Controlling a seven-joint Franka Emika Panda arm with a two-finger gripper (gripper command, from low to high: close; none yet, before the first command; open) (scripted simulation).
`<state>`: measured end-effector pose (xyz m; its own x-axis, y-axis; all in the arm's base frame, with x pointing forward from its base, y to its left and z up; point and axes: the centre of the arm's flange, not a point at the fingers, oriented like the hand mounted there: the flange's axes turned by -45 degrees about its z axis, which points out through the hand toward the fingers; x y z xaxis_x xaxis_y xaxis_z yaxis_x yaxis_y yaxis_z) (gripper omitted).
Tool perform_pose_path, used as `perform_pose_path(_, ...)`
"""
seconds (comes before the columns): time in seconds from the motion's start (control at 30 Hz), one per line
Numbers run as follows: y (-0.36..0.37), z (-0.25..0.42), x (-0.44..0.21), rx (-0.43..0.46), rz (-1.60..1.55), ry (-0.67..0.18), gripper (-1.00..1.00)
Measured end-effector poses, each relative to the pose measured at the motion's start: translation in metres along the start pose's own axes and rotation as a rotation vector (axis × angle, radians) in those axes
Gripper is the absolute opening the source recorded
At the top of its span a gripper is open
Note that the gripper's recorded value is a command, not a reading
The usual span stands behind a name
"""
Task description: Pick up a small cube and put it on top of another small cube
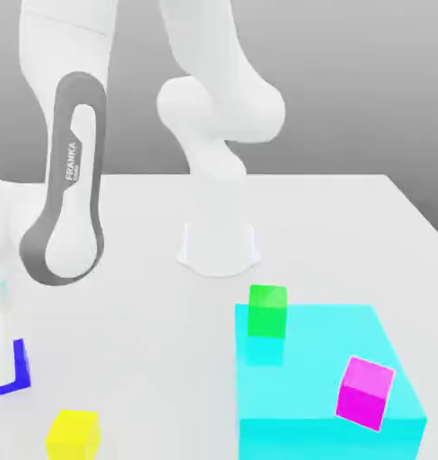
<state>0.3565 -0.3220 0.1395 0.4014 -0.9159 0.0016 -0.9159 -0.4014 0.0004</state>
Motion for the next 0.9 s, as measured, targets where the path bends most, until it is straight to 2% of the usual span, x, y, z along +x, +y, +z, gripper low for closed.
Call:
perform_pose_path(0.07,0.000,0.002,0.000,0.000,0.001,0.000,-1.00)
perform_pose_path(0.23,-0.002,-0.053,-0.002,0.003,0.002,-0.002,-1.00)
perform_pose_path(0.3,-0.029,-0.074,-0.023,0.026,0.013,-0.015,-1.00)
perform_pose_path(0.5,-0.122,-0.131,-0.129,0.072,-0.007,-0.061,-1.00)
perform_pose_path(0.7,-0.149,-0.178,-0.223,0.064,0.058,-0.075,-1.00)
perform_pose_path(0.9,-0.152,-0.206,-0.327,0.022,0.095,-0.036,-1.00)
